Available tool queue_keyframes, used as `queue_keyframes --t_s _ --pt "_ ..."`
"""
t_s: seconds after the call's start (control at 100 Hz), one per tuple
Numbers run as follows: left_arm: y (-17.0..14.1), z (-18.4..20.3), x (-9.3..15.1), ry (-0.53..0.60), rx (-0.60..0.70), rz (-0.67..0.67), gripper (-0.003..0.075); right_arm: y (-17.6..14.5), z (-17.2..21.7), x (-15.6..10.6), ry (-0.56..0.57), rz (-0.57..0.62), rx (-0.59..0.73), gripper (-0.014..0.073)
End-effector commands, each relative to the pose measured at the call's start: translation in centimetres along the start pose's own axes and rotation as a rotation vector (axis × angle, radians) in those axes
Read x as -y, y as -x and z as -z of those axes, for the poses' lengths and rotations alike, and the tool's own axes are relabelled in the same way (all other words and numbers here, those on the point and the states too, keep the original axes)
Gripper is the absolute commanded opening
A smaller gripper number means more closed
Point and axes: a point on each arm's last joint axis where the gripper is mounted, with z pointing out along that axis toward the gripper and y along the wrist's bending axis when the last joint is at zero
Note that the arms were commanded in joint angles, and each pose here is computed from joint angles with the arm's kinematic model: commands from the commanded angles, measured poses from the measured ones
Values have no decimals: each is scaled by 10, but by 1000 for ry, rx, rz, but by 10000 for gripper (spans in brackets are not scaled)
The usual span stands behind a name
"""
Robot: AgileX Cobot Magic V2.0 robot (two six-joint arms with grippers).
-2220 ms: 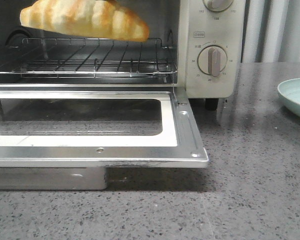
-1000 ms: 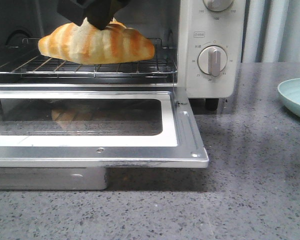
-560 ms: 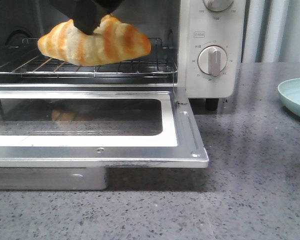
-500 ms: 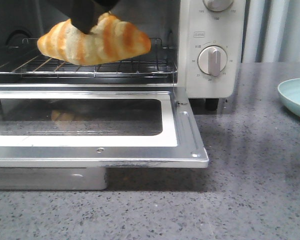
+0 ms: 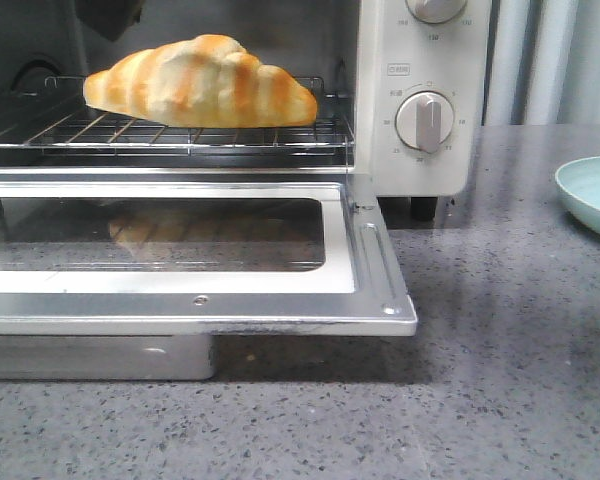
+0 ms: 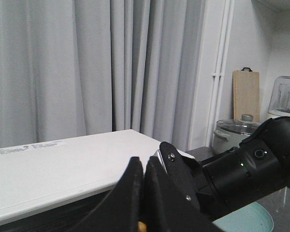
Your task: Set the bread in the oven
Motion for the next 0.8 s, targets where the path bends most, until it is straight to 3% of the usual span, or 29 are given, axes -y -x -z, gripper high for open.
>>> queue_keyframes --t_s 0.0,0.17,0.36,0.53,0.69,0.79 --pt "13 2 -1 7 62 19 -21 13 24 12 -44 -2 90 339" --pt "20 23 0 29 147 -30 -22 18 35 1 -14 8 90 339" --pt "19 54 6 142 167 -105 -22 27 56 -7 14 10 146 339" --pt "6 73 22 365 82 -187 -22 27 70 -10 59 -44 150 339" --pt "-8 82 39 620 98 -272 -21 23 76 -8 62 -52 122 337" --pt "-18 72 35 656 76 -222 -21 22 80 -7 66 -58 111 303"
